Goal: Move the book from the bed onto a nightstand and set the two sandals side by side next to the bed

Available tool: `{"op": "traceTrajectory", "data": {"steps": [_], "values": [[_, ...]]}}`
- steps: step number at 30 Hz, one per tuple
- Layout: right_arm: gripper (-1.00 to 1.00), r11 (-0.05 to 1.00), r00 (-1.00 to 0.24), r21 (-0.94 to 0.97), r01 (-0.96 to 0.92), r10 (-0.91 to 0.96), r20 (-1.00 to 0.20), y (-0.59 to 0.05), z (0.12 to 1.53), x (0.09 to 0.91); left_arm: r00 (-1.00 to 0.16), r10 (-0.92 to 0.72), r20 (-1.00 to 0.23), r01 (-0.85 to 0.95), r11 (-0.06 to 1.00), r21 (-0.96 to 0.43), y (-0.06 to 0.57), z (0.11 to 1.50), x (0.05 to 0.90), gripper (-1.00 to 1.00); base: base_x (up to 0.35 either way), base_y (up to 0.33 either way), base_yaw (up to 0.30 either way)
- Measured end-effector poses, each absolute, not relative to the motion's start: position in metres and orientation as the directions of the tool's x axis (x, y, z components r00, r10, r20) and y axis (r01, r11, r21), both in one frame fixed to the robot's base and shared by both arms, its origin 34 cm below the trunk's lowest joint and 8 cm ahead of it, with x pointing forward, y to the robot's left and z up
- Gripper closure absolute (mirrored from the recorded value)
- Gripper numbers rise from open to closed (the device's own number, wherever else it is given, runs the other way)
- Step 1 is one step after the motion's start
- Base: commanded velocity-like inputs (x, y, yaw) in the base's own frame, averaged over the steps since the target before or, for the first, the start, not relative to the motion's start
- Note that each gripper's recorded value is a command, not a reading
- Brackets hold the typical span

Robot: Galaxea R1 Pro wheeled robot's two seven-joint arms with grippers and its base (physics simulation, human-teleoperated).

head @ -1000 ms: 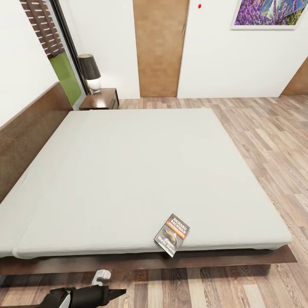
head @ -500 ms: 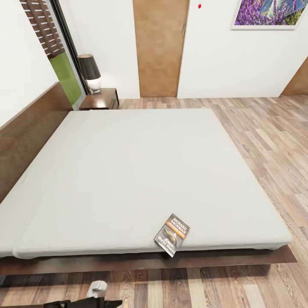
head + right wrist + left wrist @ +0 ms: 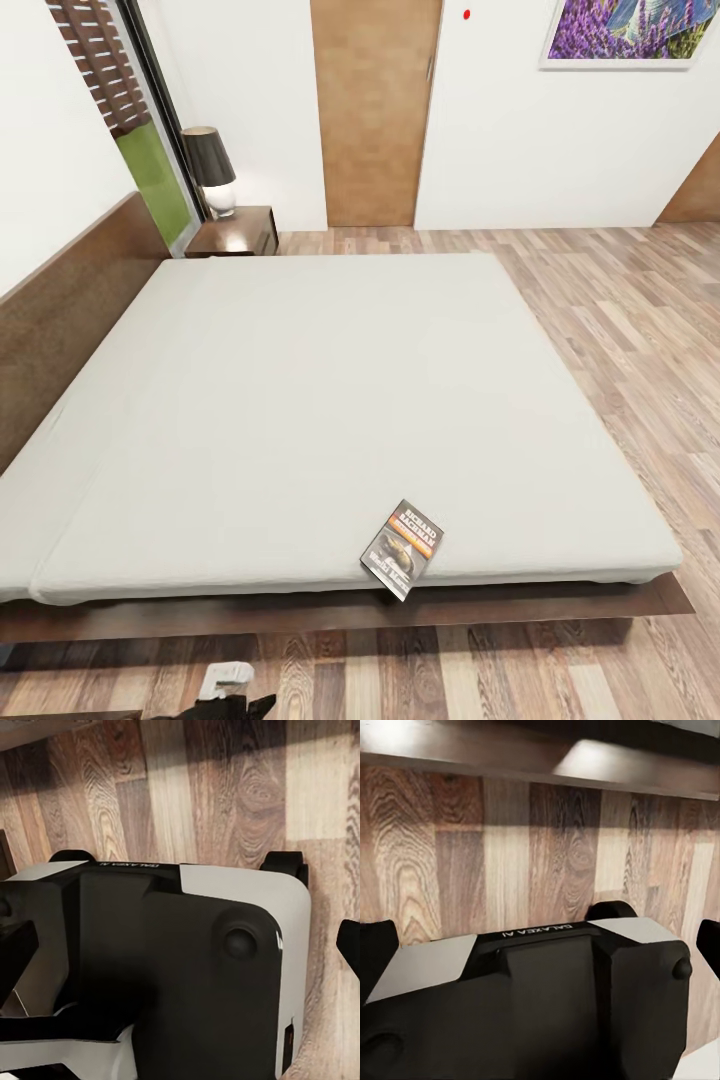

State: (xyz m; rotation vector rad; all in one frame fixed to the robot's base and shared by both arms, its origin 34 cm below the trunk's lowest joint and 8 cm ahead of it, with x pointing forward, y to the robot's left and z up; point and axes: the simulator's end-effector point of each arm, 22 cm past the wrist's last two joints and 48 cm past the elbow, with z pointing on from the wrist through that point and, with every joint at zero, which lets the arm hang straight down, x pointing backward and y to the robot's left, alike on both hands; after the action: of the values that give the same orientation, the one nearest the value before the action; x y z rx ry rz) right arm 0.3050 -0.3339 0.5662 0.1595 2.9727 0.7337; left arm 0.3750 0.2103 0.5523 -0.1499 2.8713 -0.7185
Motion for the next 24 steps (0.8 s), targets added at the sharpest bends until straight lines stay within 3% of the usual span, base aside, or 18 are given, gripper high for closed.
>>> {"op": "traceTrajectory", "data": {"steps": [5, 14, 24], "values": [[-1.0, 0.833, -0.991, 0.548, 0.081, 0.128, -0.047, -0.323, 0.579, 0.31, -0.977, -0.146, -0.157, -0.057, 0.883, -0.466, 0.21, 0.551, 0.378, -1.0, 0.0, 0.0, 0.0], [-1.0, 0.549, -0.974, 0.827, 0.118, 0.227, -0.011, -0.301, 0.654, 0.33, -0.976, -0.149, -0.161, -0.057, 0.881, -0.47, 0.205, 0.552, 0.379, -1.0, 0.0, 0.0, 0.0], [-1.0, 0.576, -0.971, 0.807, 0.131, 0.241, -0.014, -0.307, 0.648, 0.332, -0.976, -0.151, -0.16, -0.058, 0.877, -0.476, 0.199, 0.552, 0.378, -1.0, 0.0, 0.0, 0.0]]}}
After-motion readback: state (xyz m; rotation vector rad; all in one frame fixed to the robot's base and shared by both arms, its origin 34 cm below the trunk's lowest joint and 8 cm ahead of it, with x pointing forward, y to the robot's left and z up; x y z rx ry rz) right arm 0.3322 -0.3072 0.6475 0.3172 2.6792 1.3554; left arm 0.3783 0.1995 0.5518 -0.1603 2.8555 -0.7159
